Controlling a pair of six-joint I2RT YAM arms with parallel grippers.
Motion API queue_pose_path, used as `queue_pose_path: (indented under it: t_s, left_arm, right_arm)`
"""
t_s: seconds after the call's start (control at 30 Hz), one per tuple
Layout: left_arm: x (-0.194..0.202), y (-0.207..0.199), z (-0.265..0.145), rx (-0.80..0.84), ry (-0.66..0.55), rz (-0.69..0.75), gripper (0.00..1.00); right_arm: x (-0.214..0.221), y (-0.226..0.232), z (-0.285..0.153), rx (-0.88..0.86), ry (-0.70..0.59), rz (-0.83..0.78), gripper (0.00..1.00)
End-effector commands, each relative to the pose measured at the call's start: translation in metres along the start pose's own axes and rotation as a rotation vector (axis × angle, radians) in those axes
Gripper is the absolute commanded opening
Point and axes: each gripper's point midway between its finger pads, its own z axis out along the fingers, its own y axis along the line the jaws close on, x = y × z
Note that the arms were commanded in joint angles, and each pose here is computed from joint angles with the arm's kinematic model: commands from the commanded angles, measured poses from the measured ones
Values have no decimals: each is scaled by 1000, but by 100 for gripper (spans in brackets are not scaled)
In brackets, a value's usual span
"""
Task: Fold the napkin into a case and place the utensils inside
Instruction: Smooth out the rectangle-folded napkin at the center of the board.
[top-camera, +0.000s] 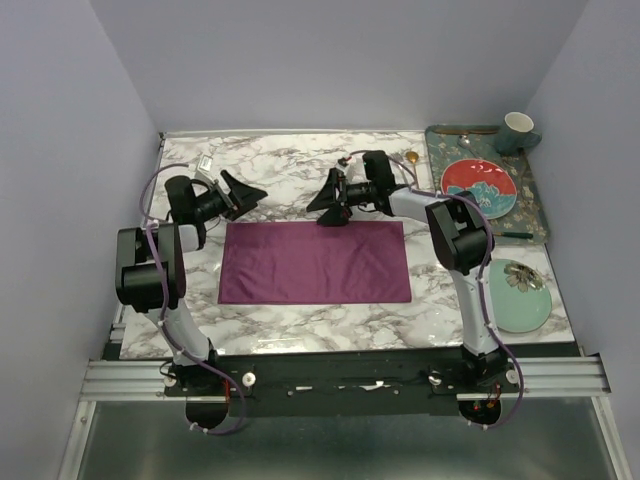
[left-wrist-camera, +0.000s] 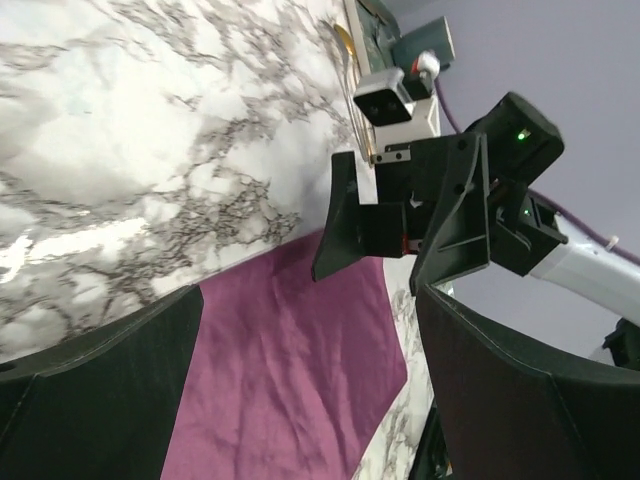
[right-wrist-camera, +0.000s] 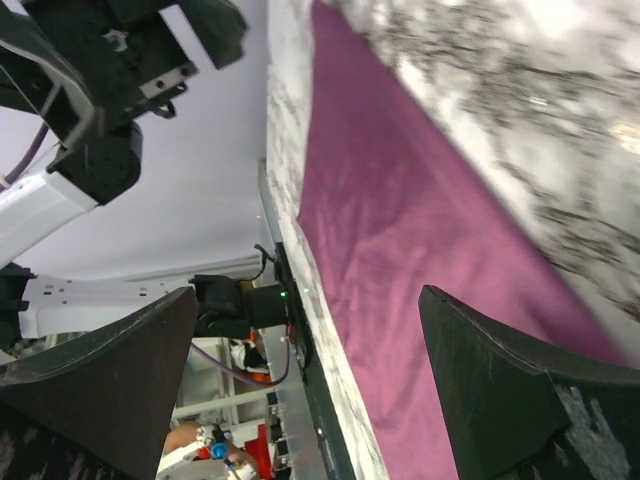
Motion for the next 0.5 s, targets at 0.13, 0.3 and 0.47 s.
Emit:
queue_pose_path:
  t_s: [0.13, 0.3, 0.47]
  left_arm:
    - [39, 31, 21, -111, 34, -113, 99]
    - [54, 57, 20, -185, 53, -153, 99]
    - [66, 82, 14, -281, 87, -180, 99]
  right_arm:
    - [-2, 47, 35, -123, 13, 1, 100]
    - [-3, 30, 48, -119, 19, 56, 100]
    - [3, 0, 50, -92, 35, 120, 100]
